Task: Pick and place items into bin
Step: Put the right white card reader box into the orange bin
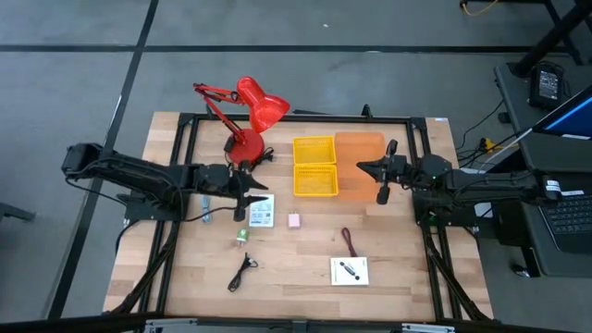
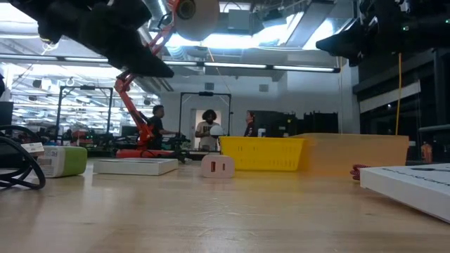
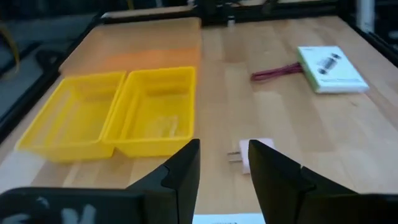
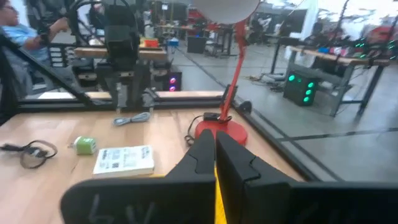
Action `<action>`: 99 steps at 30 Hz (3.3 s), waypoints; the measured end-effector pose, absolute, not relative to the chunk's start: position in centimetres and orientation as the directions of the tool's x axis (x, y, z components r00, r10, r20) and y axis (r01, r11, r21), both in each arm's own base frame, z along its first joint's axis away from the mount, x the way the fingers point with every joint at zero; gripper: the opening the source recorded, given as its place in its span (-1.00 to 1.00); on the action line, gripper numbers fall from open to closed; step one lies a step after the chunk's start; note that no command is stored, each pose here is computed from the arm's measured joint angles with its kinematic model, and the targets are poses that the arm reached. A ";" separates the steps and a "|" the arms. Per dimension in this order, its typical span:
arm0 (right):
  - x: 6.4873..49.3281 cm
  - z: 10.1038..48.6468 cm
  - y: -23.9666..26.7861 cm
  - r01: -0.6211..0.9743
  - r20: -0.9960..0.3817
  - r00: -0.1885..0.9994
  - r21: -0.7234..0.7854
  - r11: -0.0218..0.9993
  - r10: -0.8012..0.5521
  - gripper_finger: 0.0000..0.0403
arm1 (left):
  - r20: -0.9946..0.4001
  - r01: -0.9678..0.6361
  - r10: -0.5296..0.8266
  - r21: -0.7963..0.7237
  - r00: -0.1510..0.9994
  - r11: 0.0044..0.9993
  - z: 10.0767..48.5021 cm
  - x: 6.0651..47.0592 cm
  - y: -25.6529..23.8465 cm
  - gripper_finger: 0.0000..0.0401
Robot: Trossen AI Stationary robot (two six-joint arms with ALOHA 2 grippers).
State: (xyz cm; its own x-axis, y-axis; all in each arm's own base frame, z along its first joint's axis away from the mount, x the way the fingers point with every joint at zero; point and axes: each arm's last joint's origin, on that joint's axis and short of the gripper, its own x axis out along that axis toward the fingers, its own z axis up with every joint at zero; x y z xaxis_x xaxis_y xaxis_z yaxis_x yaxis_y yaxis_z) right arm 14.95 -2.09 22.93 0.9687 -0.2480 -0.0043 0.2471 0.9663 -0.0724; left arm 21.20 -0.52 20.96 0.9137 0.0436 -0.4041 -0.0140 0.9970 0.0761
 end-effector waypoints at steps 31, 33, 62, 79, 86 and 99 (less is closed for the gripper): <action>18.2 25.2 4.0 -0.024 -0.409 0.906 0.212 0.977 0.112 -1.00 | -0.328 0.243 -0.180 0.162 0.927 0.956 21.7 21.2 -3.7 -0.99; 18.2 24.7 4.5 -0.005 -0.459 0.879 0.259 0.966 0.128 -1.00 | -0.308 0.256 -0.197 0.164 0.931 0.953 21.9 21.2 -4.1 -0.99; 15.4 19.4 13.8 0.389 -0.745 0.625 0.556 0.735 0.233 -1.00 | -0.205 0.201 -0.127 0.400 0.971 0.894 21.6 22.5 -6.2 -0.99; 17.0 19.5 17.6 0.649 -0.913 0.404 0.324 0.688 0.049 -1.00 | -0.204 0.102 -0.016 0.418 0.979 0.903 21.6 23.0 -3.9 -0.99; 16.7 19.6 17.1 0.687 -0.895 0.443 0.299 0.662 -0.056 -0.99 | -0.212 0.139 -0.056 0.406 0.976 0.903 21.6 23.1 -3.5 -0.98; 17.3 19.9 17.8 0.726 -0.859 0.511 0.434 0.534 0.003 -0.36 | -0.212 0.140 -0.065 0.357 0.975 0.924 21.5 23.1 -3.6 -0.99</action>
State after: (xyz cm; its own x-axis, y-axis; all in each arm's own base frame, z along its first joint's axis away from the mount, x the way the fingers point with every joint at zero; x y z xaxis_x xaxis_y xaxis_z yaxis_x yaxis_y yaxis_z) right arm 17.31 17.80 19.86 0.5112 0.0032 -0.8594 0.7257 0.5341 0.4337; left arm 23.06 -3.61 21.55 0.9750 -0.0653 -0.2123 0.1396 0.9236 0.3571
